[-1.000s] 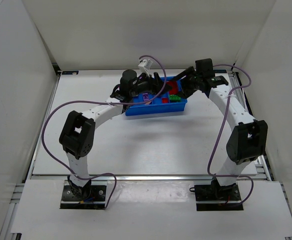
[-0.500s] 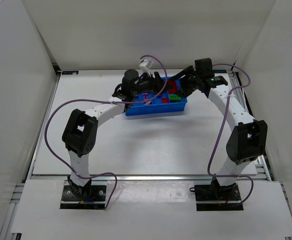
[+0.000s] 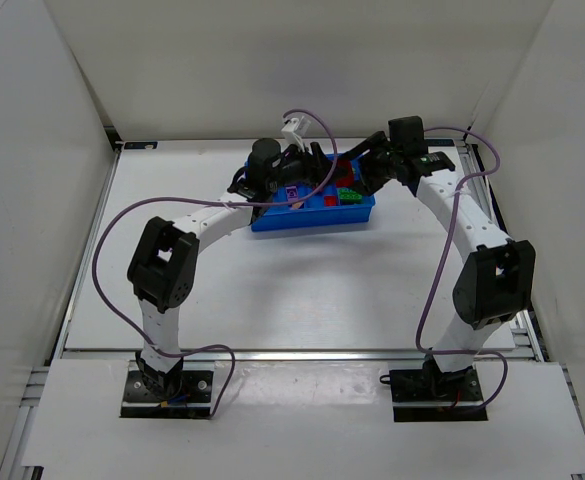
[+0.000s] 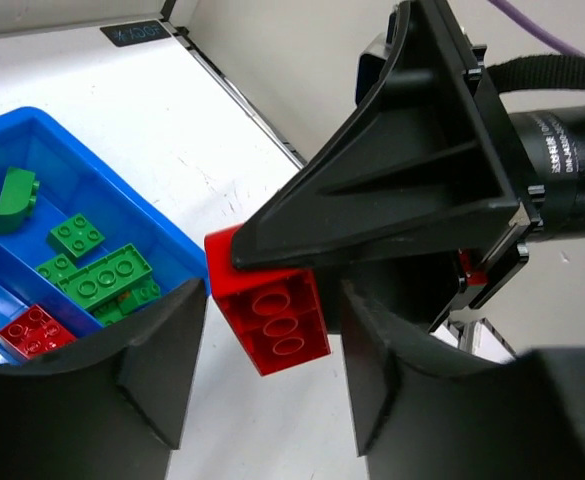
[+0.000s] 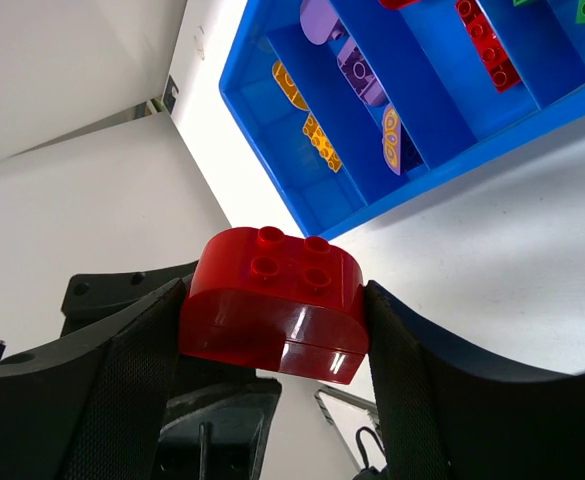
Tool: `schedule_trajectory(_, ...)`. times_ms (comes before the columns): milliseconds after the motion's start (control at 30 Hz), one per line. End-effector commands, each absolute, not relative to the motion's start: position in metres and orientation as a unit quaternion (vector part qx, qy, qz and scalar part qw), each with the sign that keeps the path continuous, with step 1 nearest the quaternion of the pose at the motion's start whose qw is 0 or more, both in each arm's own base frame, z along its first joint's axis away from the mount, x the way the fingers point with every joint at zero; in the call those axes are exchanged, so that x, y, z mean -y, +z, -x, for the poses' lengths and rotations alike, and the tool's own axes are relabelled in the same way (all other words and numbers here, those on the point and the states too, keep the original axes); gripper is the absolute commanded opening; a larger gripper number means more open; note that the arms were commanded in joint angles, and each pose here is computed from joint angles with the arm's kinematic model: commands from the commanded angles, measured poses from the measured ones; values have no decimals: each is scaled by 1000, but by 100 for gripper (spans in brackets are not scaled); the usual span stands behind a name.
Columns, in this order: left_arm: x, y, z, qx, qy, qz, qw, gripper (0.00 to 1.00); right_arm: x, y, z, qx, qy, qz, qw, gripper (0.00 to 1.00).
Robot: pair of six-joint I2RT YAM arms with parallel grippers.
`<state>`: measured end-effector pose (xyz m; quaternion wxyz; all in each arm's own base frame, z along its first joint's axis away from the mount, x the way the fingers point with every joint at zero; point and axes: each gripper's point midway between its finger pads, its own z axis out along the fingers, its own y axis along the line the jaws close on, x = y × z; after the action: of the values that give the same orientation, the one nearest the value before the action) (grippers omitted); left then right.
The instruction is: Sort the legos into containers by color
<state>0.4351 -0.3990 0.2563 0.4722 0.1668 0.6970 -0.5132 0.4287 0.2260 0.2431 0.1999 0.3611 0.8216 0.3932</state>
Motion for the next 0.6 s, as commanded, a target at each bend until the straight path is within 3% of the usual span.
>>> schedule_trajectory(0, 401, 280, -438, -682, -515, -165, 493, 64, -234, 260, -436, -813, 413, -349, 215, 0)
schedule_trajectory(433, 396, 269, -446, -704, -491, -148, 492, 21, -235, 264, -438, -811, 418, -342, 224, 0)
schedule_trajectory(567, 396, 268, -445, -706, -490, -145, 491, 13, -237, 265, -439, -812, 424, -325, 235, 33)
